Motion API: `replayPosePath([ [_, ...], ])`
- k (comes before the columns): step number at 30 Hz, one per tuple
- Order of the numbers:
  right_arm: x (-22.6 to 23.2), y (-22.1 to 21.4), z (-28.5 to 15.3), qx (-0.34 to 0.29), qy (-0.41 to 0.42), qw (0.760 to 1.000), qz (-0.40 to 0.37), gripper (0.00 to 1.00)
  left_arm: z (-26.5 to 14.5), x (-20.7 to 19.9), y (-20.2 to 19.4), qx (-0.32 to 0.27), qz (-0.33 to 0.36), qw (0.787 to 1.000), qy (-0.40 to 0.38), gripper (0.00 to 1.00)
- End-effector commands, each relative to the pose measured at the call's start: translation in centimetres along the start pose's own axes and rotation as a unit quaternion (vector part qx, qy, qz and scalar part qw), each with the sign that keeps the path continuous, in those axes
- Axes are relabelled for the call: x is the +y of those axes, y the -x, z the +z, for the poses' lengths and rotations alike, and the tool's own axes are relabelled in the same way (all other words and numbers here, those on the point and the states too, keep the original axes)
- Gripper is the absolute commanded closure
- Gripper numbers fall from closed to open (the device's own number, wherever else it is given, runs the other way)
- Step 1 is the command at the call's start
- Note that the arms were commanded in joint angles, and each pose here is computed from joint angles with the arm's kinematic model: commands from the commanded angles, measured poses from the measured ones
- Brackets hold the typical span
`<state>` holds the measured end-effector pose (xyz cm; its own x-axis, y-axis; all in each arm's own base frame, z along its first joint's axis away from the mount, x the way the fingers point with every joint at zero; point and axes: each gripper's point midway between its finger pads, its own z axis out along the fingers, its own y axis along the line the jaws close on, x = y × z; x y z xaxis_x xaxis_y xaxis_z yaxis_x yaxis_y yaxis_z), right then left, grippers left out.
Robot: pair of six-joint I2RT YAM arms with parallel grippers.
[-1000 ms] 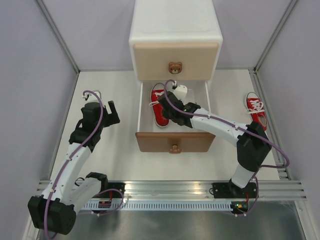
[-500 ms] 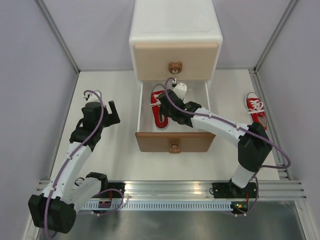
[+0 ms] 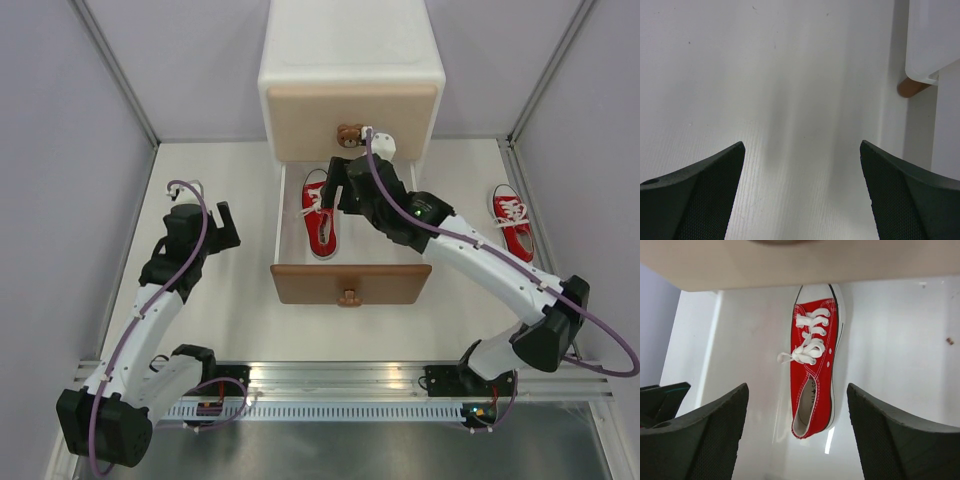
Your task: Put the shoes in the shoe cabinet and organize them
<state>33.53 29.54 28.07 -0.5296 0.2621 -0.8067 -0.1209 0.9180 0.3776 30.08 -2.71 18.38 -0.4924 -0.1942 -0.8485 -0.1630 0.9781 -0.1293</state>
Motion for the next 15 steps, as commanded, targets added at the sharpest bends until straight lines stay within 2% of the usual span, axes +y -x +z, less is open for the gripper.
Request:
replayPosePath([
  [1,0.6,3.7,-3.9,-0.021,0.028,0.998,-0.047,0.15,-0.2,-0.2,0.7,-0.015,0.001,1.0,-0.006,0.02],
  [8,-2.8,7.5,-8.1,-0.07,-0.029,0.994,-0.085,0.07,-0.6,-0.1,1.0,-0.024,0.0,1.0,-0.007,0.02],
  [15,-10.1,10.2,-10.4,-0.108,-0.131,0.982,-0.08,0.04,-1.0,0.0,1.2,-0.033,-0.001,0.999,-0.009,0.02],
])
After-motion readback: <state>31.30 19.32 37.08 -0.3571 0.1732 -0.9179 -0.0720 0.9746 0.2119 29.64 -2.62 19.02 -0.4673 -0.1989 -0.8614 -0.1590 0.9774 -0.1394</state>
